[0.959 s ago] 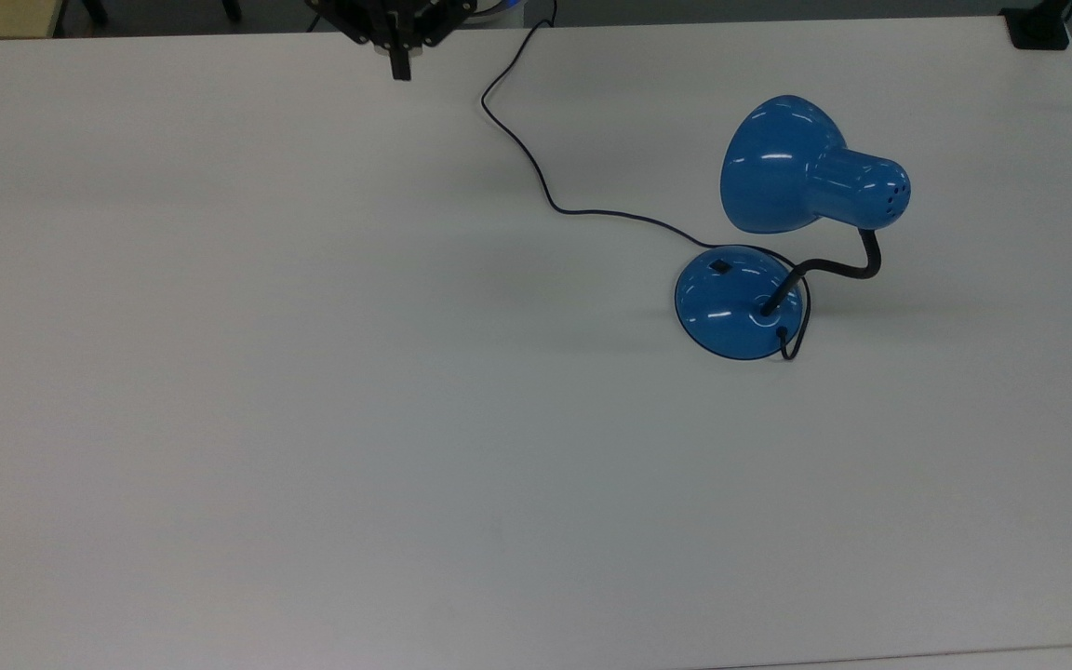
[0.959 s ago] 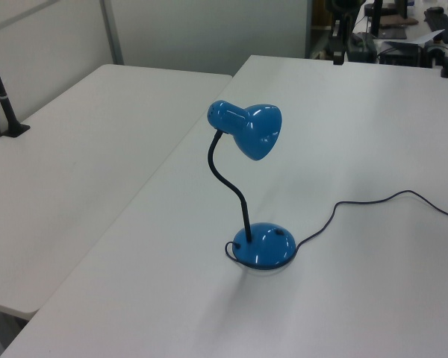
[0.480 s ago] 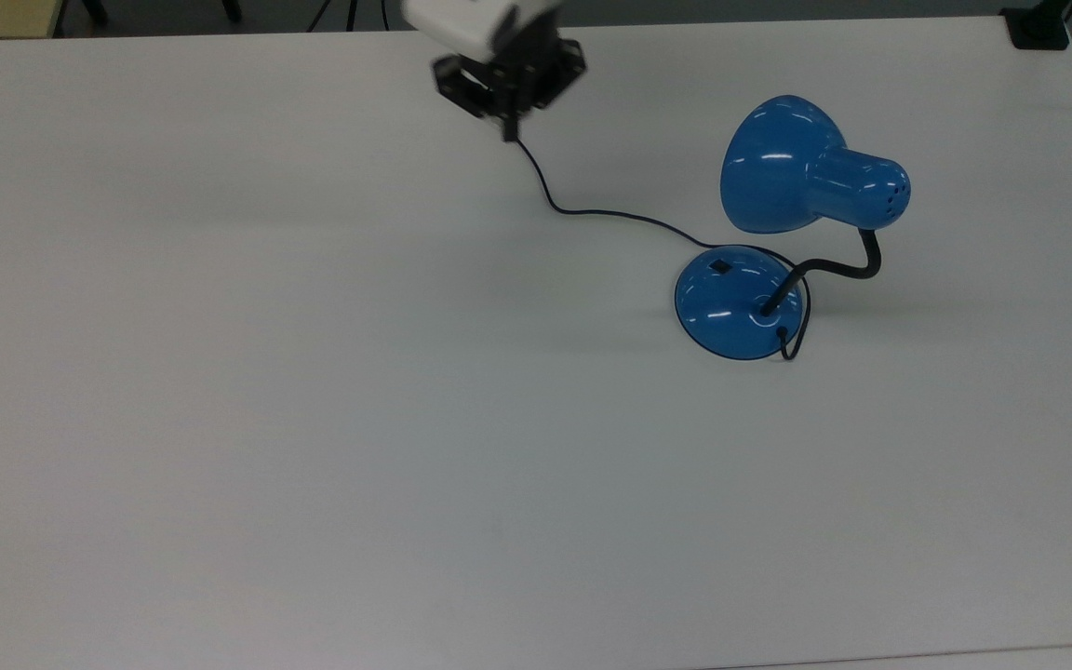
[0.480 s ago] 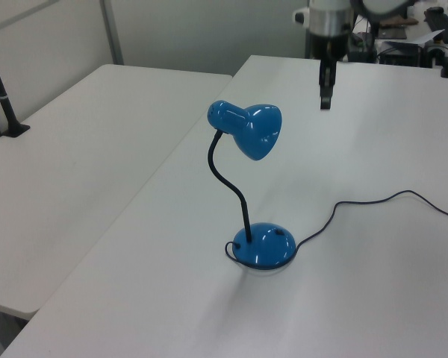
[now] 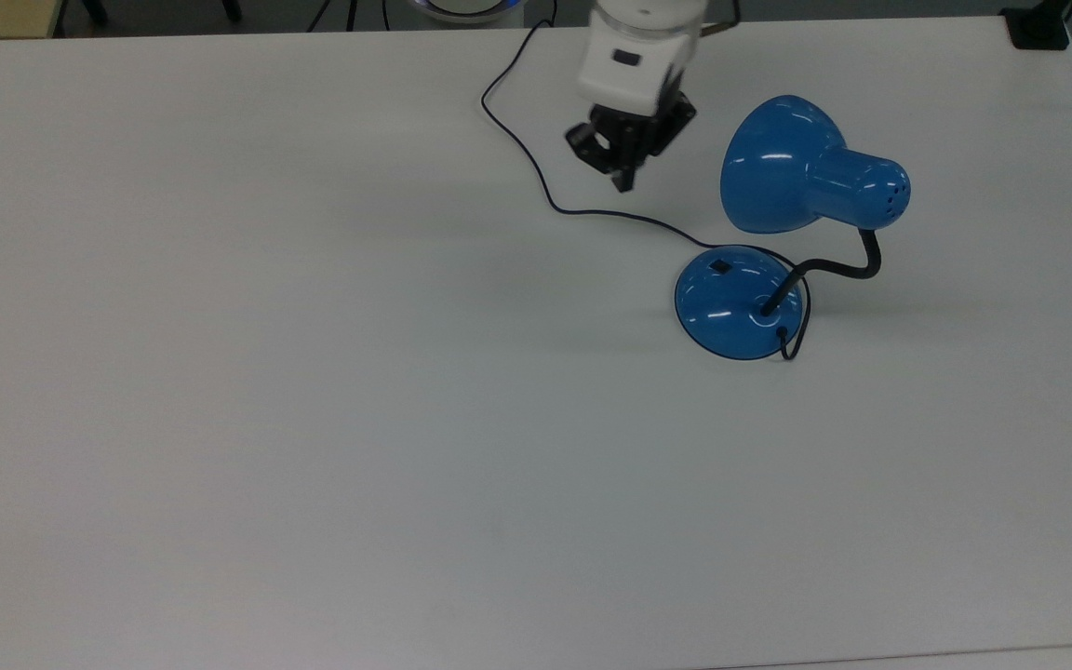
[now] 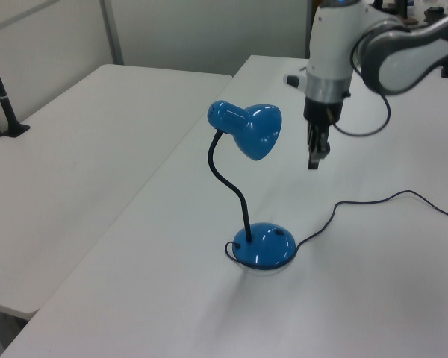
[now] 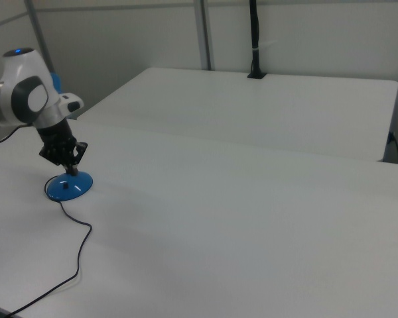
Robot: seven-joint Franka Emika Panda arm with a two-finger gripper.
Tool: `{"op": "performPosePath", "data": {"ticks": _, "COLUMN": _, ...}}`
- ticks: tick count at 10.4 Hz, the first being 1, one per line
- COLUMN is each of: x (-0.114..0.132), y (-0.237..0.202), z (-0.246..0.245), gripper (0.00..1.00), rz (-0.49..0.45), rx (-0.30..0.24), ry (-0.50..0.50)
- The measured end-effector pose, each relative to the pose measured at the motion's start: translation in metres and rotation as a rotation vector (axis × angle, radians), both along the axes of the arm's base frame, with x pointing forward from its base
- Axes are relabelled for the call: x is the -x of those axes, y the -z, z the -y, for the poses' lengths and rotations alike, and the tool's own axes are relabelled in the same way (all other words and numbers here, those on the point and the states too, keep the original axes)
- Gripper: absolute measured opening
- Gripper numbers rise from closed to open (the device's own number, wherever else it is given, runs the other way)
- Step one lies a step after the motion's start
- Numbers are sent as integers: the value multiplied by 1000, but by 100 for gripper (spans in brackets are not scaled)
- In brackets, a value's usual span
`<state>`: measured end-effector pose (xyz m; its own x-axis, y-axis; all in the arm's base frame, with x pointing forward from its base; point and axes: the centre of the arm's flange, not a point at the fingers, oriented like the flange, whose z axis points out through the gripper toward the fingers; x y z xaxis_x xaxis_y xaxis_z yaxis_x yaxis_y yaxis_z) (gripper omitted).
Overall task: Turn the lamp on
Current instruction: 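Move the gripper toward the blue lamp base and its switch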
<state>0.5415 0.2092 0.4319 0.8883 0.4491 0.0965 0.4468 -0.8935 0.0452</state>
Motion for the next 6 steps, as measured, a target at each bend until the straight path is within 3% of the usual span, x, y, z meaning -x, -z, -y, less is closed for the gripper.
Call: {"op": "performPosePath", "data": {"ticks": 6, "x": 2, "y": 62, "z": -72, "gripper": 1, "rz": 110, "rx": -53, "ry": -141}}
